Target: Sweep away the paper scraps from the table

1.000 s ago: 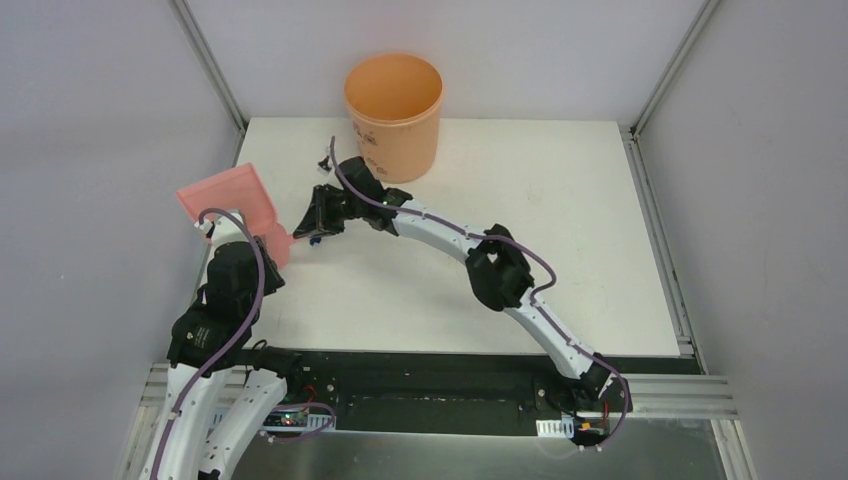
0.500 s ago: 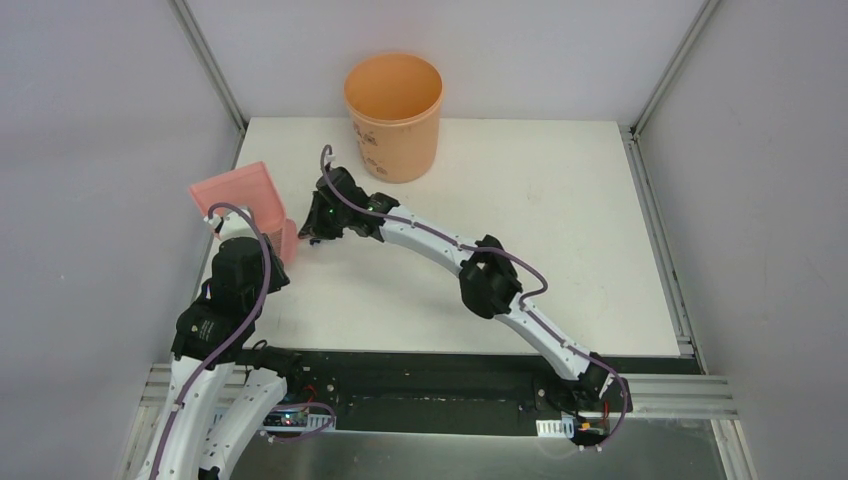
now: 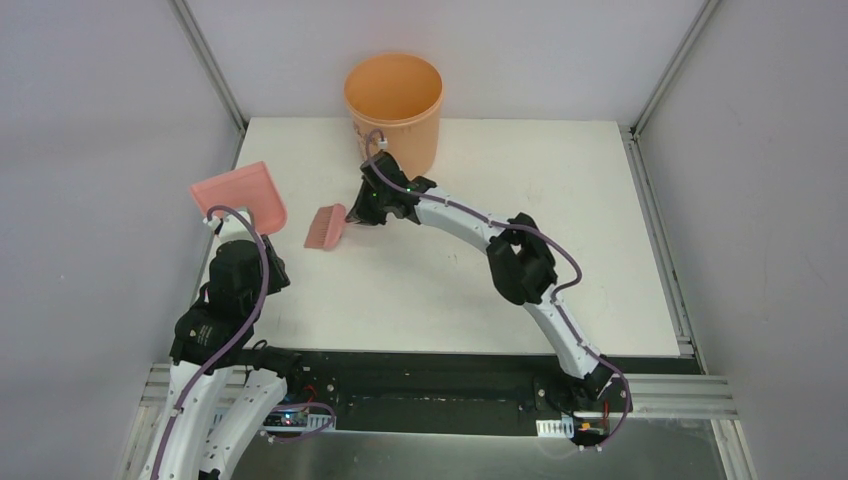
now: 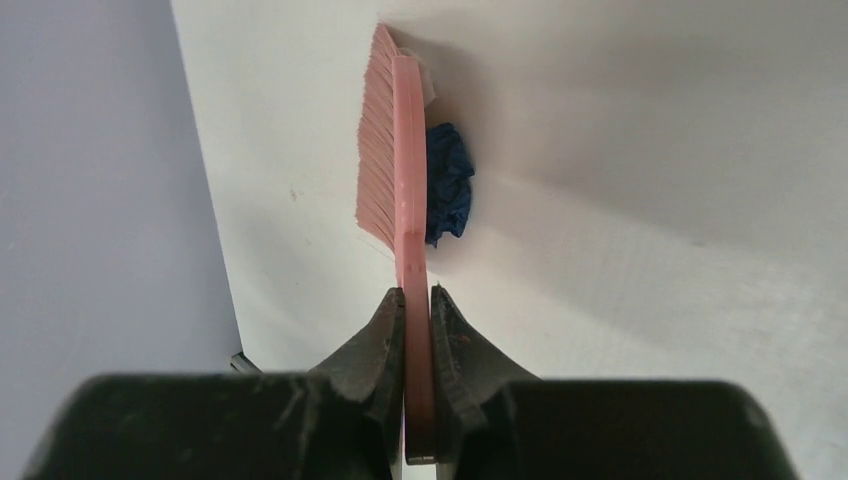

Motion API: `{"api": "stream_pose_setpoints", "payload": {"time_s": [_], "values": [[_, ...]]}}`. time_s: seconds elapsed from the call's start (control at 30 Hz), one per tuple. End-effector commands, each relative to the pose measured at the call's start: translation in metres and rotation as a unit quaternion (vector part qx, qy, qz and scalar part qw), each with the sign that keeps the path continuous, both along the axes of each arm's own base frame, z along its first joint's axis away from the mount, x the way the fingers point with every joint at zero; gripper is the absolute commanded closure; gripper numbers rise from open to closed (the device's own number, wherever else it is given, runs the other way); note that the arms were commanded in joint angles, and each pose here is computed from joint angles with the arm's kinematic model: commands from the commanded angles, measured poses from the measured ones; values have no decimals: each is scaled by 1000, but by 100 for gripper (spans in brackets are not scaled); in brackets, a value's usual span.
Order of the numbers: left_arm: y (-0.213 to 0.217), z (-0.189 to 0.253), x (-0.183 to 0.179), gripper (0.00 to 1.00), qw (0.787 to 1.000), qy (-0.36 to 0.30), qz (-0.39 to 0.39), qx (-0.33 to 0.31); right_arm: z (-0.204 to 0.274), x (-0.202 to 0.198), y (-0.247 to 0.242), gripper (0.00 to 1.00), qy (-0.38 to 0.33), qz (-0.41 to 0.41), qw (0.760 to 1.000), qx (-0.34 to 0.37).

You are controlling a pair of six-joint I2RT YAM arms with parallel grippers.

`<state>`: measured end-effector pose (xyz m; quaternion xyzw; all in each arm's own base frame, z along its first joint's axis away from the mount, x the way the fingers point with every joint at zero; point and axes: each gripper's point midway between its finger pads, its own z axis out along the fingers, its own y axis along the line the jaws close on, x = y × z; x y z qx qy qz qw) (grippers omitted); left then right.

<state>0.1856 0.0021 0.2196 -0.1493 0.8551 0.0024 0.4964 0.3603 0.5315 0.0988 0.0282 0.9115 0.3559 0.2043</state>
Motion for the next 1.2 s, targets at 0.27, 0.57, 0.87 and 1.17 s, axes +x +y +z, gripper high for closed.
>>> {"api": "stream_pose_setpoints", "payload": {"time_s": [0.27, 0.57, 0.87, 1.17], "values": [[-7, 14, 7, 100, 999, -37, -20, -10, -21, 10, -188, 100, 114, -178, 977, 6], [-8, 12, 9, 100, 999, -34, -23, -10, 79, 12, -251, 100, 78, -134, 986, 67], [-15, 6, 14, 100, 999, -18, -41, -10, 115, 65, -276, 100, -33, -96, 990, 98], [-22, 4, 16, 100, 998, -13, -59, -15, 125, 64, -321, 100, -175, 73, 976, -107]]}}
